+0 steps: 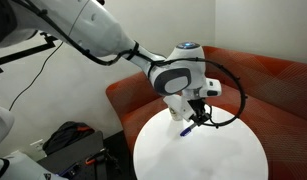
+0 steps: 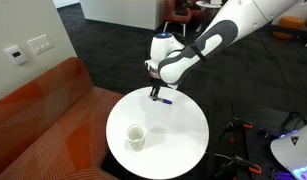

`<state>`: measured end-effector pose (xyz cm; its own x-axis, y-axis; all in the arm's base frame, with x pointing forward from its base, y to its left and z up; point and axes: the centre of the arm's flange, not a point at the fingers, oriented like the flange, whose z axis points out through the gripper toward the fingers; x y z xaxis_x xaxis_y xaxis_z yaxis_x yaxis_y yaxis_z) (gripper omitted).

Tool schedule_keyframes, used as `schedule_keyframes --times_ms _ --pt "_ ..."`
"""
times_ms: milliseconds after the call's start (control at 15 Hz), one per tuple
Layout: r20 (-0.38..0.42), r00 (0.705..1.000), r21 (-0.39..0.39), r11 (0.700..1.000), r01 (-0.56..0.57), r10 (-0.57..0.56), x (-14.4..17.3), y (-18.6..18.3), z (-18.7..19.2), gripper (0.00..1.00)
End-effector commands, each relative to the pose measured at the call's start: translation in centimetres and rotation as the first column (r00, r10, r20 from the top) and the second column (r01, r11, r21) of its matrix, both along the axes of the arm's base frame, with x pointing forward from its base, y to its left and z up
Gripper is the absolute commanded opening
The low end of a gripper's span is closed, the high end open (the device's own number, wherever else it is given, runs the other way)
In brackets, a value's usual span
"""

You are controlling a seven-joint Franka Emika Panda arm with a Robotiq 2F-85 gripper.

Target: Put the pen in the cup

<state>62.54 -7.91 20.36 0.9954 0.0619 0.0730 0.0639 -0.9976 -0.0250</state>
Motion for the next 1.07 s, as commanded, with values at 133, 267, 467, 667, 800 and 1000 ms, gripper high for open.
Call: schedule_keyframes --times_ms 133,267,467,667,800,1000 --pt "0.029 0.982 0.056 0.98 -0.189 0.188 -3.0 -0.4 0.9 0.05" --pt "0.035 0.959 0.099 0.954 -0.285 0.282 -3.5 -1.0 0.6 0.05" --pt "0.054 0.915 0.162 0.901 -0.403 0.4 -4.1 -1.9 0.0 0.05" --pt "0.08 0.873 0.21 0.848 -0.487 0.481 -4.6 -3.1 -0.2 0.05" --pt "0.072 0.883 0.19 0.863 -0.468 0.463 -3.9 -2.9 -1.3 0.05" --pt "0.066 0.882 0.192 0.862 -0.469 0.466 -4.1 -3.4 -1.6 0.18"
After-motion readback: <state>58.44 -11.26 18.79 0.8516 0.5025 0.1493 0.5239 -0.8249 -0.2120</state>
